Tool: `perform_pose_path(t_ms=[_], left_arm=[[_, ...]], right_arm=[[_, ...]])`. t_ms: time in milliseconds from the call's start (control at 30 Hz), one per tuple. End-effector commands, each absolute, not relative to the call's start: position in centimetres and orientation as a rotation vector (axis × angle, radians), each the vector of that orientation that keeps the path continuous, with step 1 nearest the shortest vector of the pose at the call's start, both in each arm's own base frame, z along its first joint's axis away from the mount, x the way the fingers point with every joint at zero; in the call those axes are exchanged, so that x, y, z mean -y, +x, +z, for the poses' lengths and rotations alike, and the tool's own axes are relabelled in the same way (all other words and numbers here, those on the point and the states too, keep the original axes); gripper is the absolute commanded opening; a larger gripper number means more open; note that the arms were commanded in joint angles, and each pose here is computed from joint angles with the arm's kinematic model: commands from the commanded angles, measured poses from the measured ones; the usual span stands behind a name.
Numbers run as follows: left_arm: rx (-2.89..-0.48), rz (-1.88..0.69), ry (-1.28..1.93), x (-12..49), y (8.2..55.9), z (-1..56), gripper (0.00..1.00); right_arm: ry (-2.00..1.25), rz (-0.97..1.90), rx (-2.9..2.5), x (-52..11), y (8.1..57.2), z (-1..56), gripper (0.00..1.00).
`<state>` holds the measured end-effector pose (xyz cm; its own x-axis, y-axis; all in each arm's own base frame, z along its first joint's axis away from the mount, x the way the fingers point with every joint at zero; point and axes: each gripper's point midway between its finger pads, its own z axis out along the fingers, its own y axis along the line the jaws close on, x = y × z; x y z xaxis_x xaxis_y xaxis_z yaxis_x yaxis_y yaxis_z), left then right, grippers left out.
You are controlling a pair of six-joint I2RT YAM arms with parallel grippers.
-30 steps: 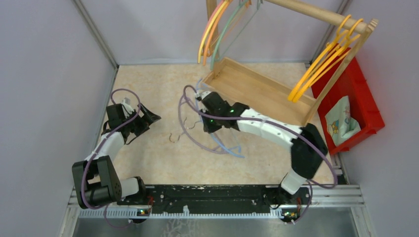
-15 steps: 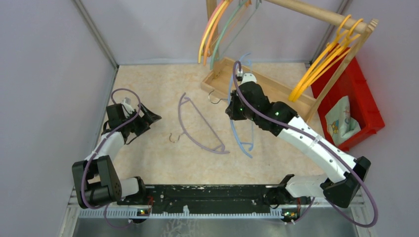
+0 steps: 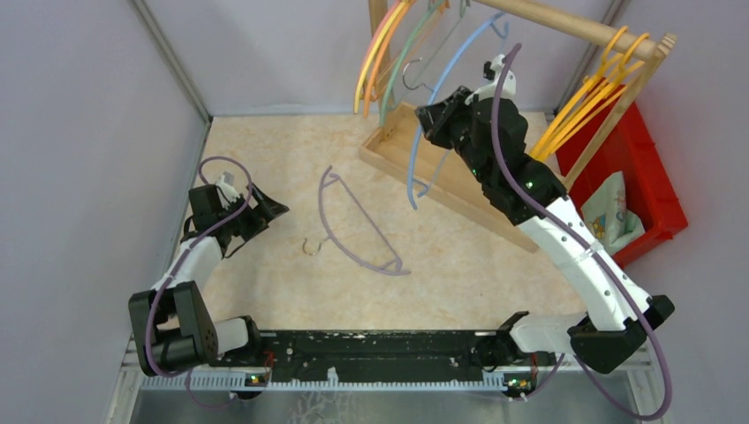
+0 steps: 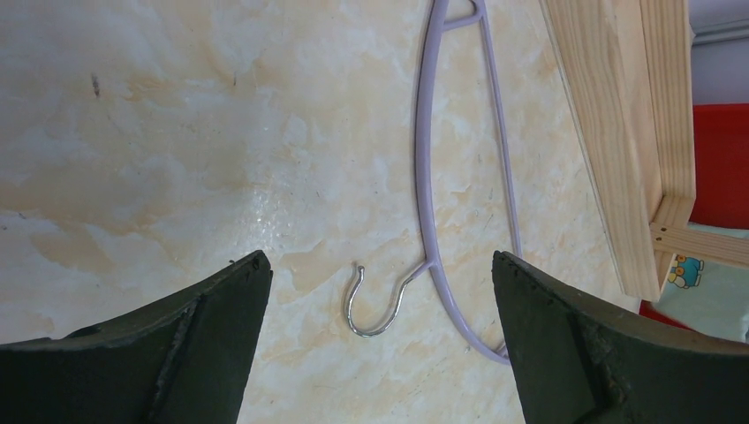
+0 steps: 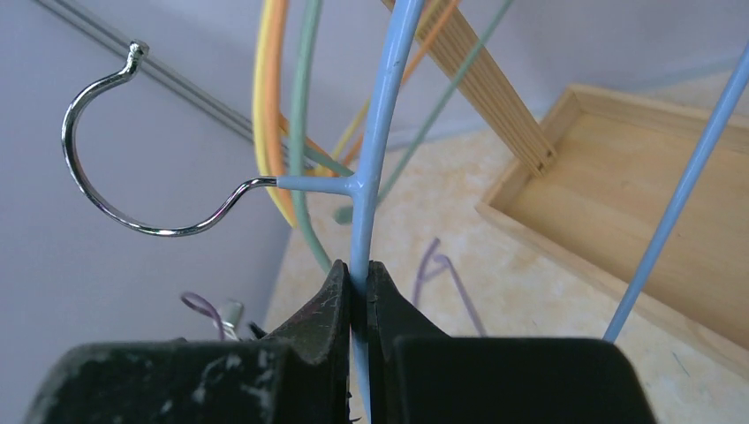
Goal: Organize the hangers
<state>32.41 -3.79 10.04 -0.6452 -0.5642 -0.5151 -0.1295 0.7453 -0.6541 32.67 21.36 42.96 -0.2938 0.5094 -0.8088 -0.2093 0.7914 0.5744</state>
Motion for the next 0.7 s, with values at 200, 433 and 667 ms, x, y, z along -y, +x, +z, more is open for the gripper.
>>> perform_pose_path(t_ms=[200,433,667], left_arm=[[-2.159,-0.754,-0.449,4.0,32.6,11.5,0.99],[-2.164,-0.753,-0.451,4.0,32.6,11.2,0.99],[-2.174,-0.751,-0.457,3.9,32.5,10.8,0.99]], right_arm=[[0.417,0.934,-1.295,-19.2,38.2,54.0,0.0],[0.465,1.007,-1.18,-17.6,42.4,55.8,0.0],[0.465,1.04,-1.116,-17.6,44.8,57.2,0.0]])
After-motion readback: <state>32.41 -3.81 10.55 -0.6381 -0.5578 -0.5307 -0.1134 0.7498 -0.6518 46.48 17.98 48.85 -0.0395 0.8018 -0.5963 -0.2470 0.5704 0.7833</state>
